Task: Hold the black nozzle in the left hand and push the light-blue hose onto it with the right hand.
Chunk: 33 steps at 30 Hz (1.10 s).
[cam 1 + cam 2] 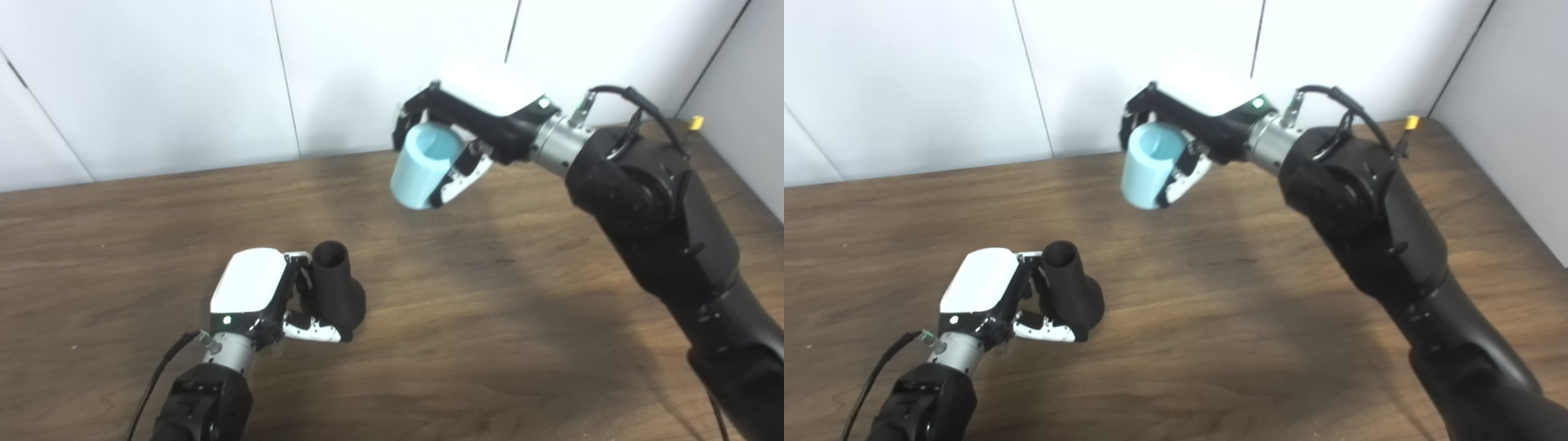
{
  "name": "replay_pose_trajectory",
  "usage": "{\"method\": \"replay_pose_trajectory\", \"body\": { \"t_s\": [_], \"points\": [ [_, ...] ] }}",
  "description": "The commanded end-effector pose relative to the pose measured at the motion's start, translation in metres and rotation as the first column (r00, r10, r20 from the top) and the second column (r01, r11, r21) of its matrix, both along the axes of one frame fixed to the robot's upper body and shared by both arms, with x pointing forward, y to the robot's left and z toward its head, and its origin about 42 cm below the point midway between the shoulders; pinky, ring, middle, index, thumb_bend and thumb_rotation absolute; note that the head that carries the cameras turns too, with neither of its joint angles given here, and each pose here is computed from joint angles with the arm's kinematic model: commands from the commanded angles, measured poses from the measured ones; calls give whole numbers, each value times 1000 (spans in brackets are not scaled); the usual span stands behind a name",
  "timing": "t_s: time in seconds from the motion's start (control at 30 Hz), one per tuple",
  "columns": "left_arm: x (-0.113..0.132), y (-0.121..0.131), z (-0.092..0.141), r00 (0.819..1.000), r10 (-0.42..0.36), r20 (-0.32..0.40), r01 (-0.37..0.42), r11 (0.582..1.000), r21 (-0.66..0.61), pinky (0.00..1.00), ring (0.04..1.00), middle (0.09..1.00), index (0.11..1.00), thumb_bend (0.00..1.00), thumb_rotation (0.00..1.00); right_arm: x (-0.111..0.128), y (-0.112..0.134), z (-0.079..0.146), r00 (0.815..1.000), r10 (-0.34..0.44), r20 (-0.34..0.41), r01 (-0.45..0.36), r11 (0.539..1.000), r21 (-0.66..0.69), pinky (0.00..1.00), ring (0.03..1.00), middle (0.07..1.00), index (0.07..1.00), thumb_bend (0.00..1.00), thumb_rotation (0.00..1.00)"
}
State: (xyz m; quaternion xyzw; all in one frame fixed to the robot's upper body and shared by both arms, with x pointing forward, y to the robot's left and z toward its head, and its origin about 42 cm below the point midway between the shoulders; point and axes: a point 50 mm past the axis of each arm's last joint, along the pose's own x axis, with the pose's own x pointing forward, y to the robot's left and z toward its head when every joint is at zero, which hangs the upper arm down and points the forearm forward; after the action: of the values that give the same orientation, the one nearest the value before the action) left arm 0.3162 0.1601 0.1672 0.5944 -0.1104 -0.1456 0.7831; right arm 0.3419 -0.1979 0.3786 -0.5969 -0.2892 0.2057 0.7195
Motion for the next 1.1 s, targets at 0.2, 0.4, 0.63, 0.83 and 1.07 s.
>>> {"method": "replay_pose_trajectory", "body": {
  "t_s": [0.2,0.4,0.63,0.83,1.07],
  "points": [
    [-5,-15,-11,997,-24,-72,25,1000,14,407,471,499,477,504,0,-14,19,17,997,69,44,-70,997,25,313,371,479,531,514,0],
    [-6,-18,-11,997,-27,-67,28,1000,6,389,458,481,489,505,0,-15,28,12,994,103,38,-104,994,39,284,356,464,534,511,0],
    [-6,-20,-10,997,-25,-69,25,1000,8,385,452,473,494,505,0,-10,35,4,992,123,8,-123,991,55,286,357,466,536,511,0],
    [-6,-20,-10,997,-26,-75,27,1000,14,386,453,476,493,505,0,-4,41,-2,991,133,-9,-132,989,60,252,345,450,532,511,0],
    [-5,-21,-10,997,-25,-69,25,1000,4,374,443,467,498,505,0,-2,44,-5,989,136,-54,-132,989,69,305,354,481,536,510,0]
  ]
}}
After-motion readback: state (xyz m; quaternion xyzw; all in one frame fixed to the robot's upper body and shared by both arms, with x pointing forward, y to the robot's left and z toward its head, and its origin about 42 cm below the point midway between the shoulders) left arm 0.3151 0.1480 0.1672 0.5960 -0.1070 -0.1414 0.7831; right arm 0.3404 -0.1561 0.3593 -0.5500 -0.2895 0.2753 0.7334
